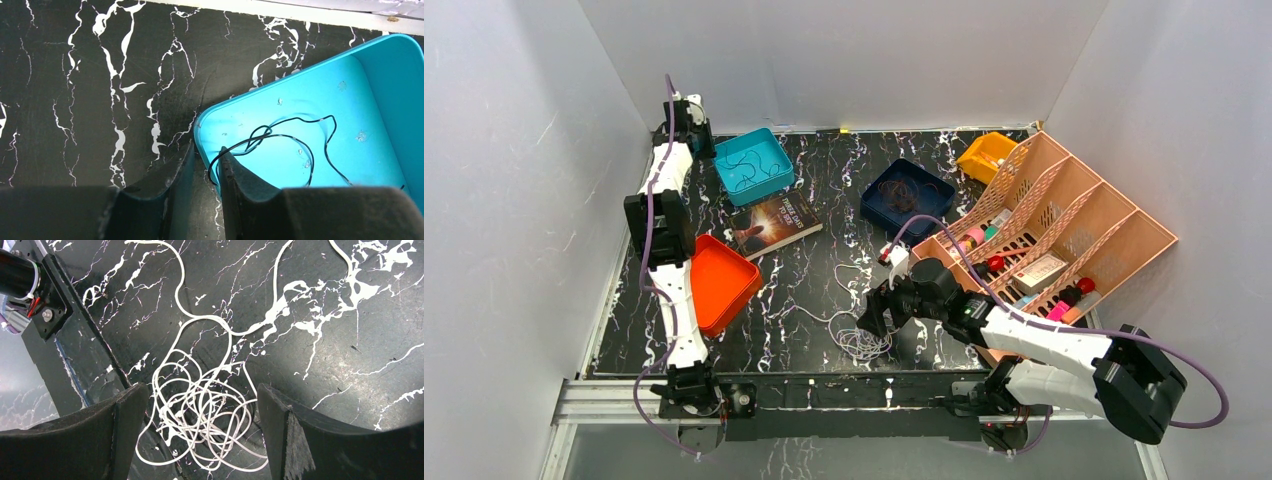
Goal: Untangle the cables
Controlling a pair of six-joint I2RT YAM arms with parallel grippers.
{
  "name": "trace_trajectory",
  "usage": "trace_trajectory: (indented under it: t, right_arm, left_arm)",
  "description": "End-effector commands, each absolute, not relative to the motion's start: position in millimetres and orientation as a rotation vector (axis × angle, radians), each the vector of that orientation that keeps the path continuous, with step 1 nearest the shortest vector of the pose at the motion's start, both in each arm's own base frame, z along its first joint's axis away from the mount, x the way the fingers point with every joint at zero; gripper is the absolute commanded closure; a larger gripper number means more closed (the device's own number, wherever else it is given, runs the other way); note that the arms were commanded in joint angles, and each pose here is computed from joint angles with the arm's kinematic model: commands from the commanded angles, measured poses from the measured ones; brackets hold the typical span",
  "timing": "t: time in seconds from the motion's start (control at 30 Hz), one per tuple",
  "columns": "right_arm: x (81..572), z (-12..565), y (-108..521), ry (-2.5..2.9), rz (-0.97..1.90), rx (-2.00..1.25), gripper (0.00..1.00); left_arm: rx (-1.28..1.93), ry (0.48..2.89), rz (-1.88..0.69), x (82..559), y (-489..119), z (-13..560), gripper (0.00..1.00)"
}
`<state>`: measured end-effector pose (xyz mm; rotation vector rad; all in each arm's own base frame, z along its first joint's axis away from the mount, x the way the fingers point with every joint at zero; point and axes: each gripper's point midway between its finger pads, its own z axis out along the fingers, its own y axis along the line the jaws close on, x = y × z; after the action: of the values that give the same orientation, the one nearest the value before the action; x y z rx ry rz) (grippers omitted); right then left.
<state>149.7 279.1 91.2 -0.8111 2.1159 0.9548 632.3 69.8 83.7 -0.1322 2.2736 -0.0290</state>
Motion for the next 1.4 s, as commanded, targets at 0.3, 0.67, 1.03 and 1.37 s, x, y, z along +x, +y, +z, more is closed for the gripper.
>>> trace_trajectory:
  t: [0.3, 0.67, 1.03, 1.37]
  right_arm:
    - [156.4, 122.6, 295.7, 2.009, 1.017, -0.813, 0.11]
    - [155.2, 121.4, 295.8, 2.014, 1.021, -0.816, 0.11]
    - [154.3, 120.0, 297.3, 2.016, 1.029, -0.823, 0.1]
    - [153.1, 119.2, 297.8, 2.018, 1.035, -0.83, 0.09]
  left_arm:
    - [-0.098, 2.167, -0.072, 642.7, 64.2, 135.3, 0.79]
    - [-0.095, 2.155, -0.072, 642.3, 63.9, 141.7, 0.73]
    - [-0.089, 2.128, -0.059, 641.1, 65.0, 154.1, 0.74]
    - [-0.089, 2.118, -0.058, 639.6, 64.9, 160.7, 0.76]
